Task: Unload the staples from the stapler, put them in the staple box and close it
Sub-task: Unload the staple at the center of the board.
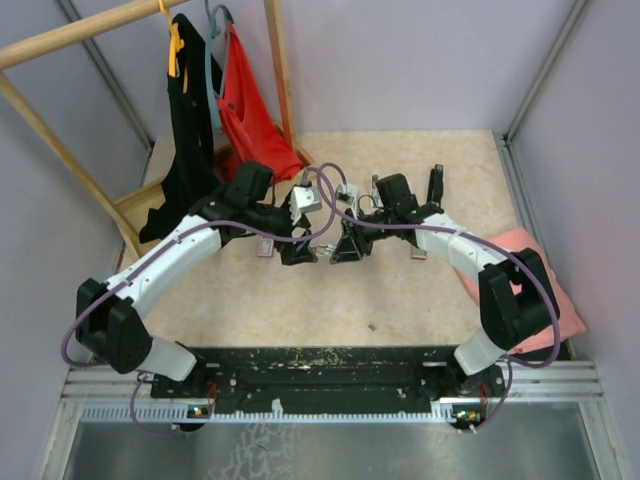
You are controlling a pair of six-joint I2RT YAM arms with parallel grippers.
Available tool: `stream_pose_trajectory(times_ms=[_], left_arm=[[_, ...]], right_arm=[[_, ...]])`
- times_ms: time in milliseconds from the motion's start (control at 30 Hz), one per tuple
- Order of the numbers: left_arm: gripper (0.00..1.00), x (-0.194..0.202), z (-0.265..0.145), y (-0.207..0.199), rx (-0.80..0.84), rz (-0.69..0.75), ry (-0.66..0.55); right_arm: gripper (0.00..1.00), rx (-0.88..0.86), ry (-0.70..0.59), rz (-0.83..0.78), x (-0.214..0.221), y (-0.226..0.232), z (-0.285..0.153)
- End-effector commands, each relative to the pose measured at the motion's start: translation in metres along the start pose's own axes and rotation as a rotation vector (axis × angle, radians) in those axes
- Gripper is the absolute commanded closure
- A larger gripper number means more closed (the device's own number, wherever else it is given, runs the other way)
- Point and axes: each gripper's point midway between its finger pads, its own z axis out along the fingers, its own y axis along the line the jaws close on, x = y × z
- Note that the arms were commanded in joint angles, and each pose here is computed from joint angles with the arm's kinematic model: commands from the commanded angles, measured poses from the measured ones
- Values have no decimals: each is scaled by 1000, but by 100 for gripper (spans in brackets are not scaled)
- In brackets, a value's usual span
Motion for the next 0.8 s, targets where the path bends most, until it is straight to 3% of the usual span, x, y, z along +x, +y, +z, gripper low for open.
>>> stream_pose_trajectory(times_ms=[0,100,433,667,767], left_arm=[[0,-7,7,9,-2,-34,16],[2,-6,13,13,6,-54,29],[22,3,27,14,61,-80,94],[23,12,34,12,66,-73,139],[34,14,35,12,66,-71,148]], right_arm=[[99,3,-59,-106,-20,9,-9],[99,8,-54,-115,-19,9,-8],[99,10,-48,-136,-20,12,-8],[99,5,-51,-147,-21,14,-8],[99,-7,-51,-159,-21,18,-9]])
